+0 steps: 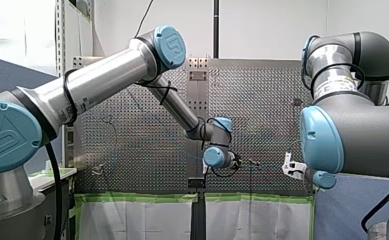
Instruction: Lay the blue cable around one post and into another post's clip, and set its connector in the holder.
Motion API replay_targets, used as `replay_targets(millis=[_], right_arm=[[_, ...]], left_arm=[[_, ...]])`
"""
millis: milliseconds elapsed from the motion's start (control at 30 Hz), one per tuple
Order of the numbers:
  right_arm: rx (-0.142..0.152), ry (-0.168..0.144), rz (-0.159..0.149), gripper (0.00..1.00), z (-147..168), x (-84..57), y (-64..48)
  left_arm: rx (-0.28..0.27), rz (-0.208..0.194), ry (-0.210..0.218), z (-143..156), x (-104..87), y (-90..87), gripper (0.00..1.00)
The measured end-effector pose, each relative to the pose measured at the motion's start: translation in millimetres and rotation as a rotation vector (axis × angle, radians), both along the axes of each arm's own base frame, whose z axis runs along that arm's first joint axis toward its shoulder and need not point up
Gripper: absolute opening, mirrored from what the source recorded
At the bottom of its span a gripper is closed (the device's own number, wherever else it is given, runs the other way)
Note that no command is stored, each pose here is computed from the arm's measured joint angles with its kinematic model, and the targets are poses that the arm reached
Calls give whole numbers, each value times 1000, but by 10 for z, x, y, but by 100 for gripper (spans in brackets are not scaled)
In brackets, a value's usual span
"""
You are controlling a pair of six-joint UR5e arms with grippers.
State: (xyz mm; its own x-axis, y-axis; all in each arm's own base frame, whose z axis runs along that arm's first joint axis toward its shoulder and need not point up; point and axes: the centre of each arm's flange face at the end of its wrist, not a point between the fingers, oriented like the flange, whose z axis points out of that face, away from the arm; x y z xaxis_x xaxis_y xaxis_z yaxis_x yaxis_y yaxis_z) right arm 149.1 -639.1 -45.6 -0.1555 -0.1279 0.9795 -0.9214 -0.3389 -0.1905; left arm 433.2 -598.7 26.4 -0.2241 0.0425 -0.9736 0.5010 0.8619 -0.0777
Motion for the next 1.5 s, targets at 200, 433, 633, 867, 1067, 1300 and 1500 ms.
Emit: replay_targets(millis=[200,433,633,867,1067,1300,1500], right_arm=[[0,0,0,0,1,9,1],[0,0,-1,0,-1,10,2],[0,0,0,0,0,11,2],[0,0,-1,0,0,11,2],[1,0,0,0,-2,12,4],[2,0,1,0,-6,13,6],[5,-2,2,0,-9,14,9]], left_arm=[[-2,1,1,-1,4,3,100],[-4,1,3,0,6,5,100],[-5,1,3,0,7,5,100],[-8,2,5,0,10,7,100],[-8,8,7,1,33,27,100],[24,6,19,-13,12,60,100],[47,-4,11,85,-100,98,100]])
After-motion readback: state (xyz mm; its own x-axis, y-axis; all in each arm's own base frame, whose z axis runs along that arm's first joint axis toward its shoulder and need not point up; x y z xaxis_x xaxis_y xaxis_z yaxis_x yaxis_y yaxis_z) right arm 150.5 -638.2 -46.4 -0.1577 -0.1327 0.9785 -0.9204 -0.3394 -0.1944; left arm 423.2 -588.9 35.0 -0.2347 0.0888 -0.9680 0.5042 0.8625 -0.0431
